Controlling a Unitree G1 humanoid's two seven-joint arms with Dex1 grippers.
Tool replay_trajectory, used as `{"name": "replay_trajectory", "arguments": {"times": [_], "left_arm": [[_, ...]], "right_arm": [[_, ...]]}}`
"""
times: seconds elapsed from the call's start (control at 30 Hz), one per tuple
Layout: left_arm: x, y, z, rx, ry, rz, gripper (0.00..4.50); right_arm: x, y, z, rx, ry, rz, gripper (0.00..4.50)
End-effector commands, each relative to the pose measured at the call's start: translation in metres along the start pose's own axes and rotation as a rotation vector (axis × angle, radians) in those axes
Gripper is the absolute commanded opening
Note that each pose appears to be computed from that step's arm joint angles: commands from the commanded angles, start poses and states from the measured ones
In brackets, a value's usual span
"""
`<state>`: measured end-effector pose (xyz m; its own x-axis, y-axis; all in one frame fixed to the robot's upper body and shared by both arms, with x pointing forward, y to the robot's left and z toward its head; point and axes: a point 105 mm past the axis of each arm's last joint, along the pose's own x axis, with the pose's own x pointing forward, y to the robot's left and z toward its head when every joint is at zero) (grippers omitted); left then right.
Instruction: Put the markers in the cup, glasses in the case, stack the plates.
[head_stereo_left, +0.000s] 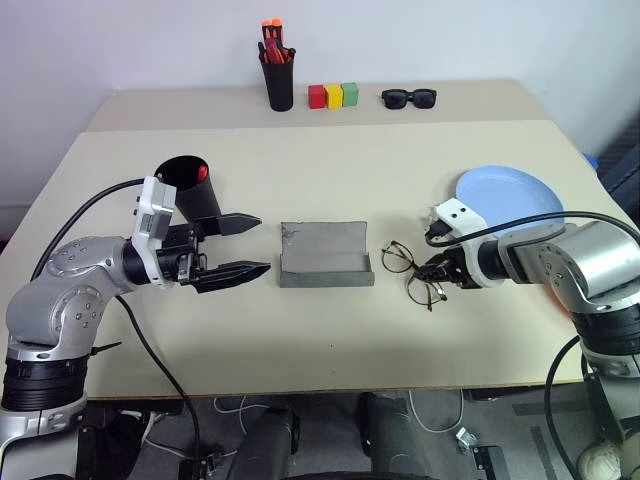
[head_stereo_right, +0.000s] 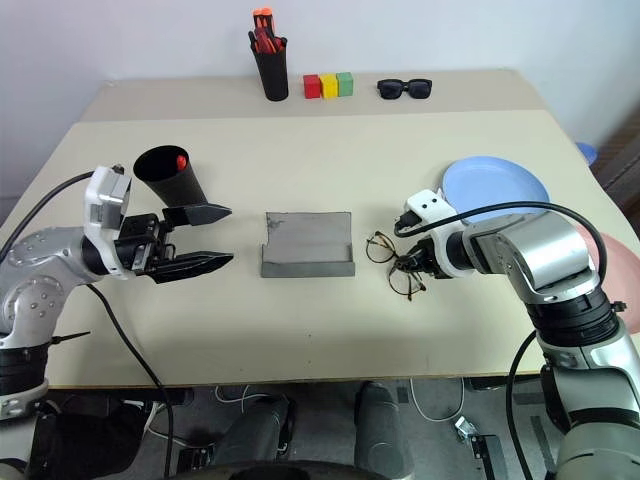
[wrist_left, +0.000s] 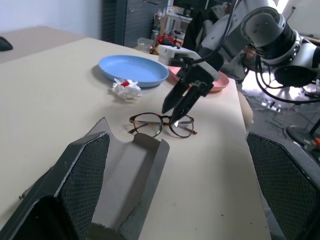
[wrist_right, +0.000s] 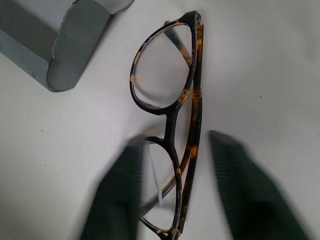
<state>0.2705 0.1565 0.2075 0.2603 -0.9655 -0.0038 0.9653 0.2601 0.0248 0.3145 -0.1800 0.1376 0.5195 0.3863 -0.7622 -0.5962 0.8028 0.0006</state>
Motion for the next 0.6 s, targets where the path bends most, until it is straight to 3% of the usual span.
{"name": "replay_trajectory", "arguments": {"times": [0.03,0.43,0.53,0.6], "left_arm": [[0.001,-0.004,0.005,0.032,-0.003,-0.014,4.50],[0.003,-0.005,0.004,0.034,0.001,-0.020,4.50],[0.004,-0.004,0.006,0.038,-0.003,-0.021,4.50],[0.005,-0.004,0.007,0.040,-0.002,-0.022,4.50]], "right_arm": [[-0.005,0.001,0.007,0.006,-0.029,0.007,1.76],[0.004,0.004,0.011,0.021,-0.042,0.012,1.76],[0.006,0.001,0.010,0.032,-0.041,0.001,0.90],[0.006,0.000,0.009,0.028,-0.039,-0.004,0.03]]}}
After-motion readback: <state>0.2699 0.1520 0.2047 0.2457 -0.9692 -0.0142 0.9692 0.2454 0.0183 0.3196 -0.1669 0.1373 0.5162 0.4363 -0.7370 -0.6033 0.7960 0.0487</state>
